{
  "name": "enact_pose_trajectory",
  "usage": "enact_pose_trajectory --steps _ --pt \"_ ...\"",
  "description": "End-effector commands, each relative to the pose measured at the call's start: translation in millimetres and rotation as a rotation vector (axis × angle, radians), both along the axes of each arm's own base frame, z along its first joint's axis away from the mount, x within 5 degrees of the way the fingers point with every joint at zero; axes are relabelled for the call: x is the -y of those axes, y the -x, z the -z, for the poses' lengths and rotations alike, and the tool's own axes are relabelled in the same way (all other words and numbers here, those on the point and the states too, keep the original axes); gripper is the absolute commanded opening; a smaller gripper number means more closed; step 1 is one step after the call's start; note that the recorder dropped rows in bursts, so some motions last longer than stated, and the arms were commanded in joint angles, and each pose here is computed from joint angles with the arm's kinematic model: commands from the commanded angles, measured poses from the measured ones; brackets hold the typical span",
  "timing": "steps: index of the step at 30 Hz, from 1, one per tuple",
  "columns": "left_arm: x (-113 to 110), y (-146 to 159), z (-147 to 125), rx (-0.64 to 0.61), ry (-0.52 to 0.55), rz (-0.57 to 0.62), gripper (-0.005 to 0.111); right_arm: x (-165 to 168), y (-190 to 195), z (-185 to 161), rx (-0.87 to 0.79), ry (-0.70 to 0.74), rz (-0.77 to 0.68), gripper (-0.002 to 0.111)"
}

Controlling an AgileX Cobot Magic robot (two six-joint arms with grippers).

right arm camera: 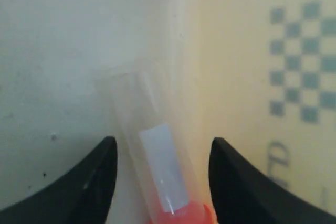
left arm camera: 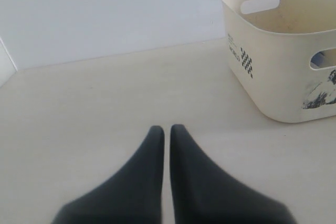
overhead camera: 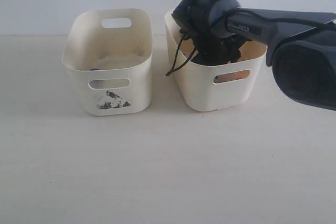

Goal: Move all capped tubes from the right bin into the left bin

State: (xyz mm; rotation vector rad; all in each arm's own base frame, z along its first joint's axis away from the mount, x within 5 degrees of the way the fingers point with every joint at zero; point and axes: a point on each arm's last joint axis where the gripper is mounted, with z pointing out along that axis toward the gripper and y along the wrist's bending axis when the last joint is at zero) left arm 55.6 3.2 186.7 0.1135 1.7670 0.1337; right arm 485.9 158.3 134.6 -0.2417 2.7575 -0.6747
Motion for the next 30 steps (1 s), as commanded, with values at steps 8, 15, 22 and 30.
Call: enact_pose_trajectory --steps 8,15,22,30 --pt "0.2 0.0 -2.8 0.022 0.013 0.0 0.004 4.6 -0.2 28.9 -0.064 0.032 0.003 0.051" --pt "0.2 0.0 -2.8 0.022 0.013 0.0 0.004 4.6 -0.2 29.1 -0.064 0.032 0.003 -0.001" --pt "0.2 0.0 -2.8 0.022 0.013 0.0 0.004 4.6 -1.2 17.1 -0.031 0.022 0.017 0.0" --pt "0.2 0.0 -2.8 0.022 0.013 0.0 0.004 7.6 -2.5 -52.8 0.153 -0.01 0.015 0.0"
